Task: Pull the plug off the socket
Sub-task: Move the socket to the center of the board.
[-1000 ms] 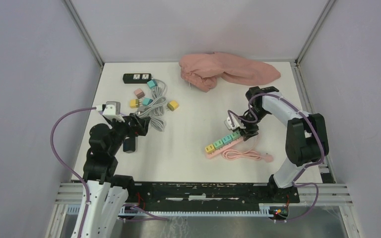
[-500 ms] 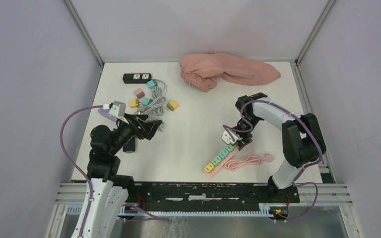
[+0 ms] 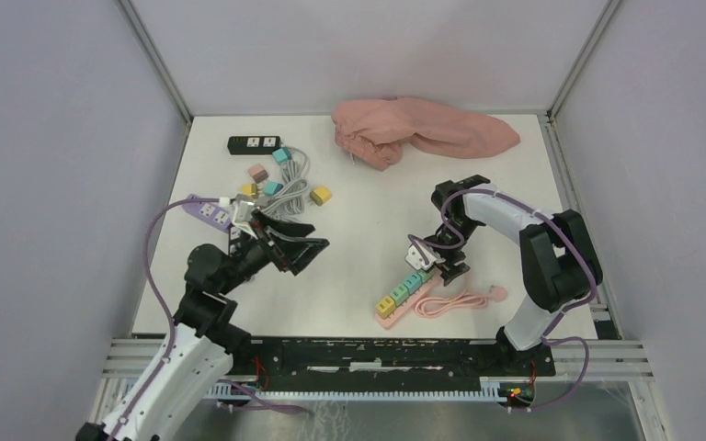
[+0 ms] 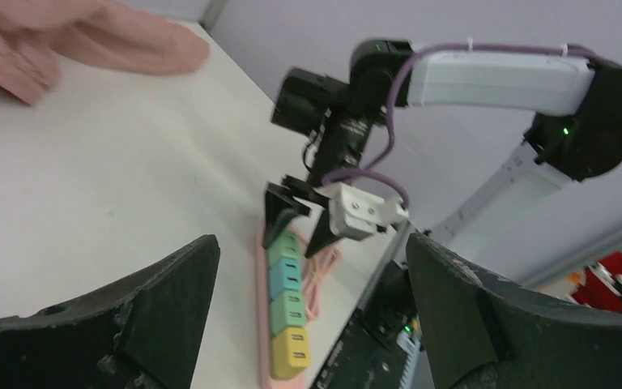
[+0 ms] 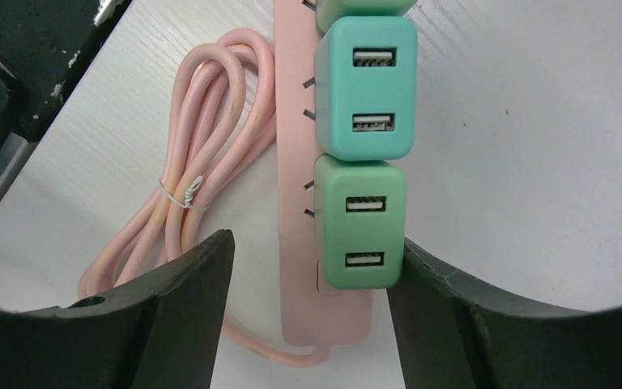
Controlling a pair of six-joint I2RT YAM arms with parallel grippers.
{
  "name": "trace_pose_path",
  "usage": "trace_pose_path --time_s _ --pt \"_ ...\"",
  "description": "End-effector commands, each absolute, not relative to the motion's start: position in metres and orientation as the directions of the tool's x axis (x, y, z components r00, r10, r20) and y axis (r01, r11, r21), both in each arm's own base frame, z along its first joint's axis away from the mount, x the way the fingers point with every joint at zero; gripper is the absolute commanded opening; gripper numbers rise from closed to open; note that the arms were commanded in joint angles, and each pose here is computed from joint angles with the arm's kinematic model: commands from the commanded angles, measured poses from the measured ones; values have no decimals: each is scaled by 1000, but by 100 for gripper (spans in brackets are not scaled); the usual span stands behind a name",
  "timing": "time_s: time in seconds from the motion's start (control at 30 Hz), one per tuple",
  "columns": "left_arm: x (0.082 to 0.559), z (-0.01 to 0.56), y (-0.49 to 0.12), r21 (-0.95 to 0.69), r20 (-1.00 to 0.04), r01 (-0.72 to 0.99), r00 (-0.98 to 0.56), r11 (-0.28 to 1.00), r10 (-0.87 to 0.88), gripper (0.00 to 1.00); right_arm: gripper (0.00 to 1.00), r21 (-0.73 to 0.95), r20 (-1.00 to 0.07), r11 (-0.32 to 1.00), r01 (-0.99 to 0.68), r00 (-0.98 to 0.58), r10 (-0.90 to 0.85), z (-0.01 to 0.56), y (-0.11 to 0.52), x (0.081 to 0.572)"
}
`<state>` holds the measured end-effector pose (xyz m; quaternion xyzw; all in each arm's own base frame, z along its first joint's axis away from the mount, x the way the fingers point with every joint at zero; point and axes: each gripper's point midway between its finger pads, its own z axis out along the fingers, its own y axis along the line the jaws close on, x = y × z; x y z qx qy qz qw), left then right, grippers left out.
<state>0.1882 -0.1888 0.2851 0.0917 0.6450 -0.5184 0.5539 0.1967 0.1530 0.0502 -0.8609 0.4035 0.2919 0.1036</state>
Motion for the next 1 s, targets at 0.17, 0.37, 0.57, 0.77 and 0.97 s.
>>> trace_pose_path --time_s 0.17,0.37,0.57,0.77,0.97 --pt "174 248 -267 -486 -872 767 -389 420 -298 90 80 33 -630 -592 -805 443 -638 83 157 191" --pt "159 234 -282 -380 -920 834 -293 401 -261 91 85 -9 -667 -528 -849 398 -630 105 155 193" --pt "141 212 -291 -262 -958 894 -194 364 -212 91 88 -38 -688 -482 -875 373 -623 122 158 191" --pt "135 184 -293 -143 -984 912 -88 384 -157 91 90 -55 -775 -430 -901 310 -551 148 174 178" --pt "131 161 -302 -75 -996 909 -49 409 -74 91 93 -43 -868 -400 -915 233 -438 164 194 165"
